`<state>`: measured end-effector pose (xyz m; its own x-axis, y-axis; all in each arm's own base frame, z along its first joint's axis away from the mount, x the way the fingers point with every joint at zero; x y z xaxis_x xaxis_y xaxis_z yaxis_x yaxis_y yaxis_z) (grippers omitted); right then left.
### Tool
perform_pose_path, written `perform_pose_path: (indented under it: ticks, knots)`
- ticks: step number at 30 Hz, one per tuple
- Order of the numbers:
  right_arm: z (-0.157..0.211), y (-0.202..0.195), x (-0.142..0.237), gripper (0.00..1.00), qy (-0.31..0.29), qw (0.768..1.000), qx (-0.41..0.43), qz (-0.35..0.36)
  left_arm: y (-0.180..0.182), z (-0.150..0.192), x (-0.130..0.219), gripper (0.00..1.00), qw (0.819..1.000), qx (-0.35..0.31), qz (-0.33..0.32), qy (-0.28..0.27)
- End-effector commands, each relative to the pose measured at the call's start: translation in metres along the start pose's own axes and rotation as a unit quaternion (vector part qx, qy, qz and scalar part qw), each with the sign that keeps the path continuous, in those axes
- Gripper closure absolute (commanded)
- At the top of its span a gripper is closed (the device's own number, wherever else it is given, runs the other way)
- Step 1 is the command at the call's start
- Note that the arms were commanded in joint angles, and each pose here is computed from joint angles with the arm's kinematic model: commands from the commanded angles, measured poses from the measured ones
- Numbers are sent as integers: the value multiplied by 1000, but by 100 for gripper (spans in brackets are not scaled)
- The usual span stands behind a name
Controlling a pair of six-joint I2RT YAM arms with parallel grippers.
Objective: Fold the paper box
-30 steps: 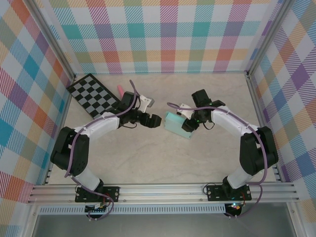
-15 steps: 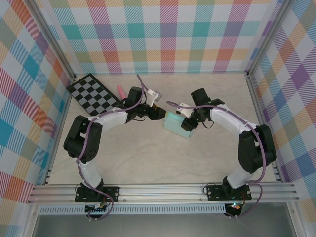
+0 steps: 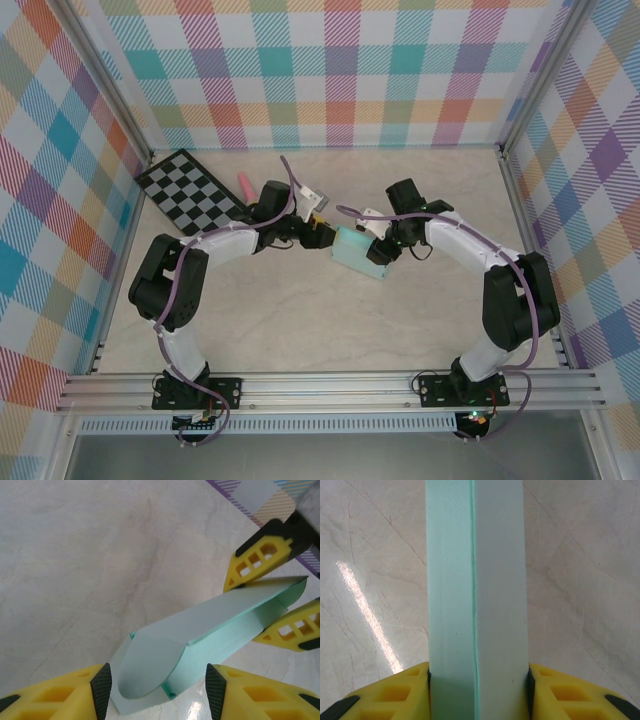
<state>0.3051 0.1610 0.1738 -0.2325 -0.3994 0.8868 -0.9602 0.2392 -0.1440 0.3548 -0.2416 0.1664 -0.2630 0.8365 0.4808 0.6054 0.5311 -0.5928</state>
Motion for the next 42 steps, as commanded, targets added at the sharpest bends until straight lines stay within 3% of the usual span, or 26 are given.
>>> perform_pose_path:
  ticks: [1, 7, 14, 24, 31, 37, 39, 42]
  knots:
    - [9, 5, -2, 60, 25, 1000, -9, -11, -5, -1, 3, 50, 999, -27, 9, -28]
    - [10, 7, -1, 61, 32, 999, -6, -6, -13, -6, -5, 62, 998, -40, 15, -44]
    - [10, 8, -4, 62, 49, 999, 4, -1, -18, -15, -6, 68, 998, -44, 17, -48]
    - [9, 9, -7, 63, 66, 998, 13, 0, -23, -13, -14, 62, 998, -46, 22, -41]
    - [8, 10, -7, 63, 65, 998, 14, -3, -29, -20, -14, 68, 996, -64, 11, -58]
    - [9, 11, -7, 63, 71, 997, 16, -4, -32, -22, -9, 52, 994, -81, 8, -67]
    - [9, 11, -8, 63, 71, 997, 16, -5, -33, -21, -9, 53, 994, -81, 13, -67]
    - [9, 11, -8, 64, 72, 997, 15, -7, -34, -24, -9, 61, 995, -73, 25, -70]
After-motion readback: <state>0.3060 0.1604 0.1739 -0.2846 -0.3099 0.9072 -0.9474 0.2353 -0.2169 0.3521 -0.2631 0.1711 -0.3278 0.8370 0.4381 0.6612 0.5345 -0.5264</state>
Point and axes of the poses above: each hand's point on the last joint's axis, 136 mm out from that joint toward the fingers, its own x axis back along the fingers, its own y axis along the line the jaws close on, z = x × y, the point moved 8 cm from there along x, back along the fingers, and after that the axes turned 15 degrees about x, right-handed, at the moved point
